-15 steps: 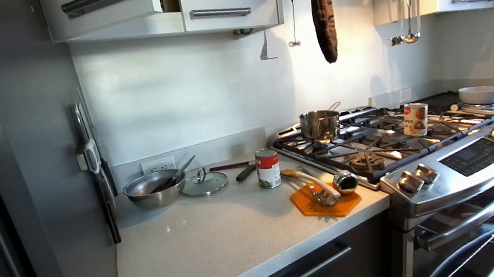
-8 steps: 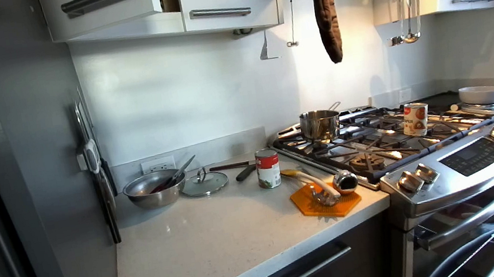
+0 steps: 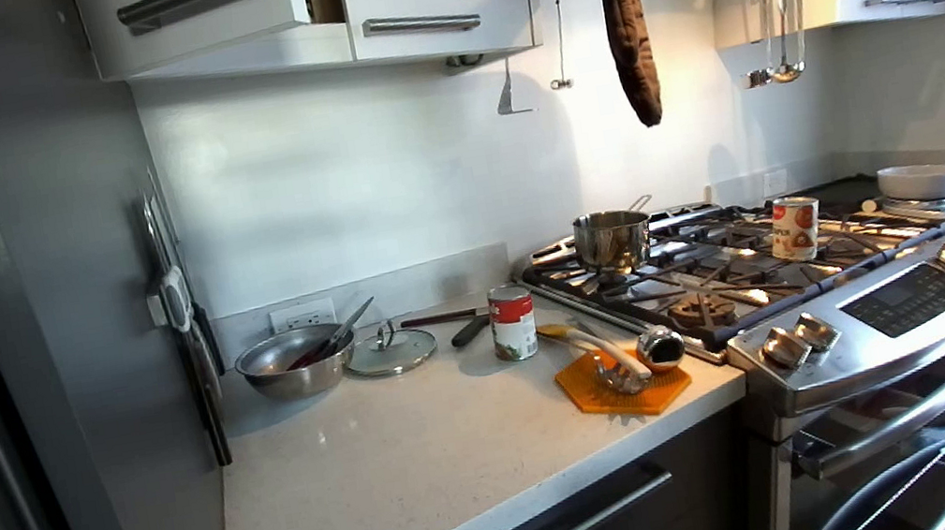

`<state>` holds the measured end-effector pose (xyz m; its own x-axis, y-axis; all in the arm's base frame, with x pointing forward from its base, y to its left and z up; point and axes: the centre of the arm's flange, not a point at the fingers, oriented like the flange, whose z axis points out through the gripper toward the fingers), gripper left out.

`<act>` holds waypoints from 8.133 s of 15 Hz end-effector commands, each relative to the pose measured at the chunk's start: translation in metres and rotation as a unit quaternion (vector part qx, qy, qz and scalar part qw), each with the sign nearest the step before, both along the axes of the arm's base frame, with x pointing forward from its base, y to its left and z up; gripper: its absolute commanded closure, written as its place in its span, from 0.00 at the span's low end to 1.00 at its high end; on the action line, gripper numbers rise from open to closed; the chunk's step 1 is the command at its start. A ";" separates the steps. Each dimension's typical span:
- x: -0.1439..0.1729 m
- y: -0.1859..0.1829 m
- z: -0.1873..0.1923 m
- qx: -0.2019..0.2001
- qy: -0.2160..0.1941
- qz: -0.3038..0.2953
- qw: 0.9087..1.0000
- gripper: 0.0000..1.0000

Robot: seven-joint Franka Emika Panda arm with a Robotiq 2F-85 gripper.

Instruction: Put the brown oven mitt on the left side of the counter.

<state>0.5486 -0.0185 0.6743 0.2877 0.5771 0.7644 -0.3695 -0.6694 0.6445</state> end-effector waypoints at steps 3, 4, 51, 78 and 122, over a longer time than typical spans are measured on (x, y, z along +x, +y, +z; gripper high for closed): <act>0.010 0.004 0.020 -0.011 0.022 -0.006 1.000 0.96; 0.011 0.005 0.020 -0.015 0.027 -0.007 0.999 0.96; -0.037 -0.042 -0.007 0.010 0.151 -0.040 0.988 0.96; -0.081 -0.004 -0.200 0.165 0.443 0.064 0.879 0.59; 0.027 -0.115 -0.387 0.351 0.557 0.016 0.753 0.00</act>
<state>0.5408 -0.1047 0.2827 0.9727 0.1259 0.1948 0.1198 -0.9919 0.0430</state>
